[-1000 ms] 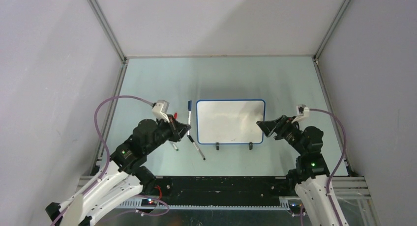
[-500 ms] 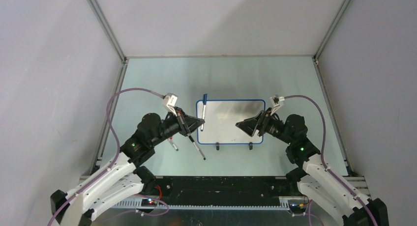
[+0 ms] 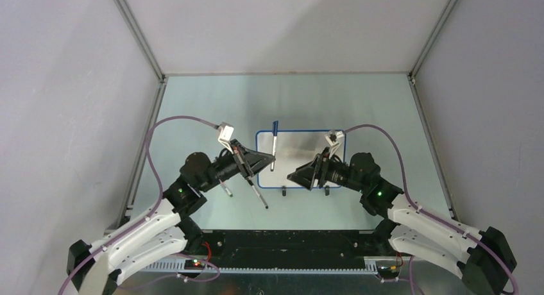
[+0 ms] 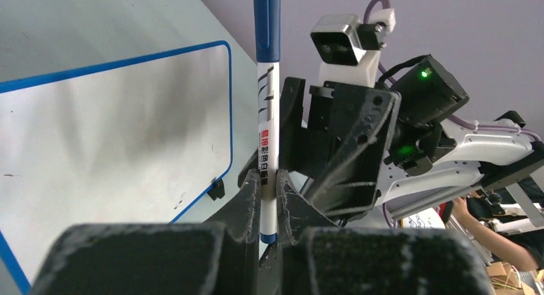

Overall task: Write a sentence on the whiteboard
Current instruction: Pass from the left arm to the right

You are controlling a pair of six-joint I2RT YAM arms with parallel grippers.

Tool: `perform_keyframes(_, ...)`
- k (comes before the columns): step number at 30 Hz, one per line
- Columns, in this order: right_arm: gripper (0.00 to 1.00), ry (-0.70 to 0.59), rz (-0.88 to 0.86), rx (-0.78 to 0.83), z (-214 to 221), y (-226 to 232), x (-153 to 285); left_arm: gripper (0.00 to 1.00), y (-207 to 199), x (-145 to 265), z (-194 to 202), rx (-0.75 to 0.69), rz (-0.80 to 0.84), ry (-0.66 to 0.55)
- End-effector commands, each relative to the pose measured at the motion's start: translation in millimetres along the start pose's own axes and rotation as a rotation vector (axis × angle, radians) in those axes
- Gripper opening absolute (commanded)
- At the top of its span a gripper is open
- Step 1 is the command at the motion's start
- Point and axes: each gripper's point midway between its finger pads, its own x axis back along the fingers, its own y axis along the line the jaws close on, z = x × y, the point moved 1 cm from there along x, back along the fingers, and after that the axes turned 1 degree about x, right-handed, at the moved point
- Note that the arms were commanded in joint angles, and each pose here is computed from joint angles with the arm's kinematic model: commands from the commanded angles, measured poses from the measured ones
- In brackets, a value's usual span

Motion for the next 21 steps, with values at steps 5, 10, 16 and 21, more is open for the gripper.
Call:
perform_keyframes(5, 0.71, -0.196, -0.071, 0.105, -29.9, 52.2, -6.0, 0.0, -19.2, -4.7, -1.9, 0.031, 0.11, -0.029)
perform_keyframes(10, 0.71, -0.279, -0.074, 0.119, -42.3, 60.8, -8.8, 0.0, -26.0, -1.1, 4.3, 0.061, 0.147, -0.019)
perform_keyframes(16, 0.65, -0.4, -0.052, 0.121, -64.6, 68.3, -2.2, 0.0, -26.3, 6.6, 13.9, 0.076, 0.146, 0.005)
perform_keyframes(21, 0.66, -0.432, -0.038, 0.114, -70.4, 68.4, -1.2, 0.0, -28.9, 11.6, 19.5, 0.083, 0.16, 0.02)
